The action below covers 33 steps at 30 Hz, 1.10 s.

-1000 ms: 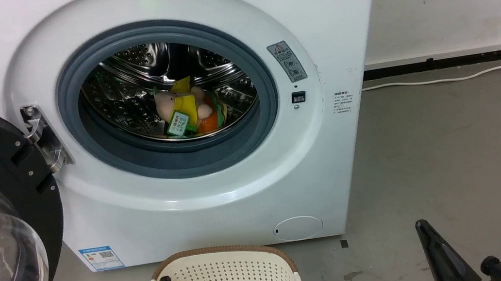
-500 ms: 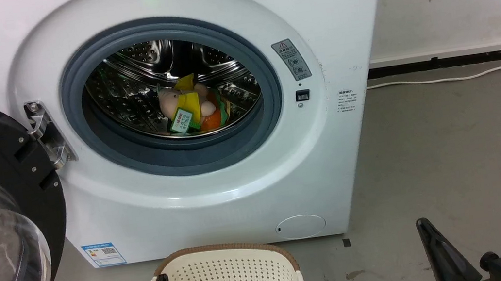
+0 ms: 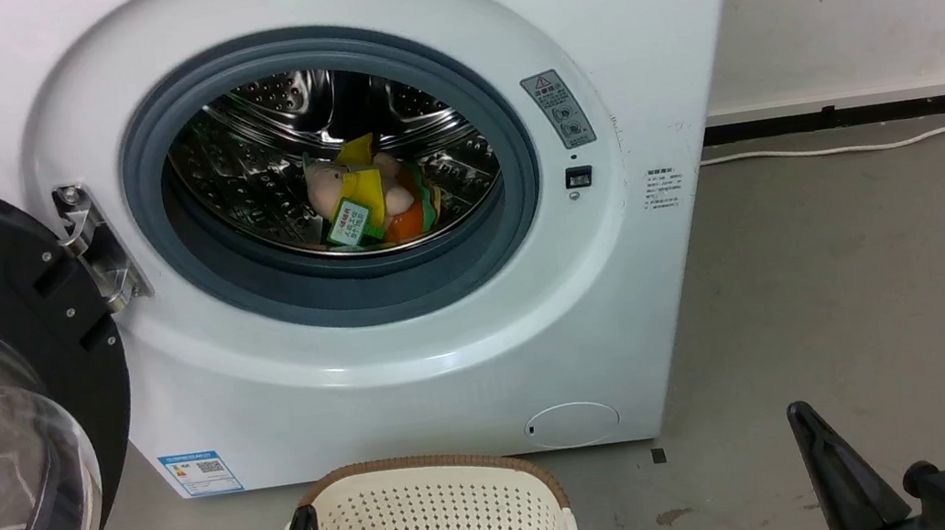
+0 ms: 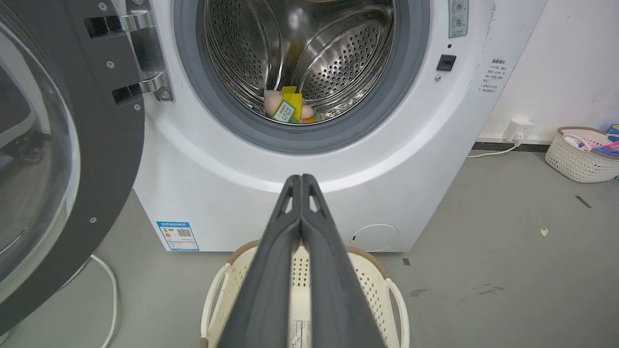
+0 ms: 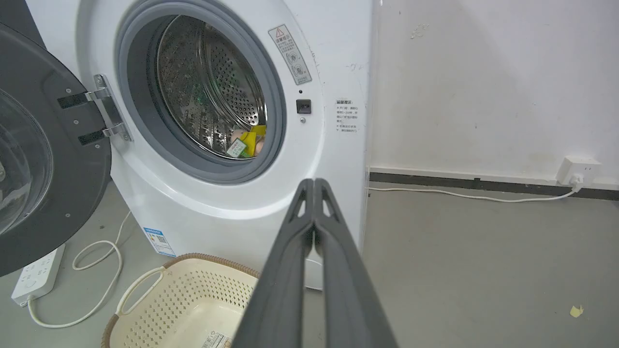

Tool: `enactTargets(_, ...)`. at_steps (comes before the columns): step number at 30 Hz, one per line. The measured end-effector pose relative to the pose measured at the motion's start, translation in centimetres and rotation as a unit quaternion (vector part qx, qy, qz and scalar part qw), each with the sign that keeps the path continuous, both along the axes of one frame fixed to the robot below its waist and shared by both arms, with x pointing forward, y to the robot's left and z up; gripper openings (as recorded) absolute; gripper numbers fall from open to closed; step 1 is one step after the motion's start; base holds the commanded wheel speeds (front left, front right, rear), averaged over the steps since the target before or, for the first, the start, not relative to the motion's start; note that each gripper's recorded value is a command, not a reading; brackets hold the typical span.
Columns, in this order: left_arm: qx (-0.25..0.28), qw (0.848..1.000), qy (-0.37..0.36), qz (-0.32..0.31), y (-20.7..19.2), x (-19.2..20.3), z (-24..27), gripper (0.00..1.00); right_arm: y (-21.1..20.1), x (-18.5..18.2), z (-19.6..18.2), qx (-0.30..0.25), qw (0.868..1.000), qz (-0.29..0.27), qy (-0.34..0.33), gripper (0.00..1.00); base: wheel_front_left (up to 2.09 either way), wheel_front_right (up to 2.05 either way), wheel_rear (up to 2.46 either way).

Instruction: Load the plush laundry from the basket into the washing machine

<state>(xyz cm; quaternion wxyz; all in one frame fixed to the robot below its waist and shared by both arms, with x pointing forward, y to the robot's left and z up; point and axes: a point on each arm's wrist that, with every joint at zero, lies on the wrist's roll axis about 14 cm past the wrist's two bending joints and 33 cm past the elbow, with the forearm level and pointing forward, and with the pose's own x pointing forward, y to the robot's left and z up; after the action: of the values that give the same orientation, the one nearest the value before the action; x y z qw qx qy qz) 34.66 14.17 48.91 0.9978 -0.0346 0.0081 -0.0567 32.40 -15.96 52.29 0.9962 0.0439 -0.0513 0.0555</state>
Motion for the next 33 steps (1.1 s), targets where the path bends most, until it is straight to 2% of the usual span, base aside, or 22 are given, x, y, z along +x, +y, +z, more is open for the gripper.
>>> enactTargets(33,0.02,1.0,-0.002,0.016,1.2,0.9,1.1,0.0,0.0,1.6,0.1,-0.024,1.0,0.004,0.017,0.0,0.0,0.0,0.0)
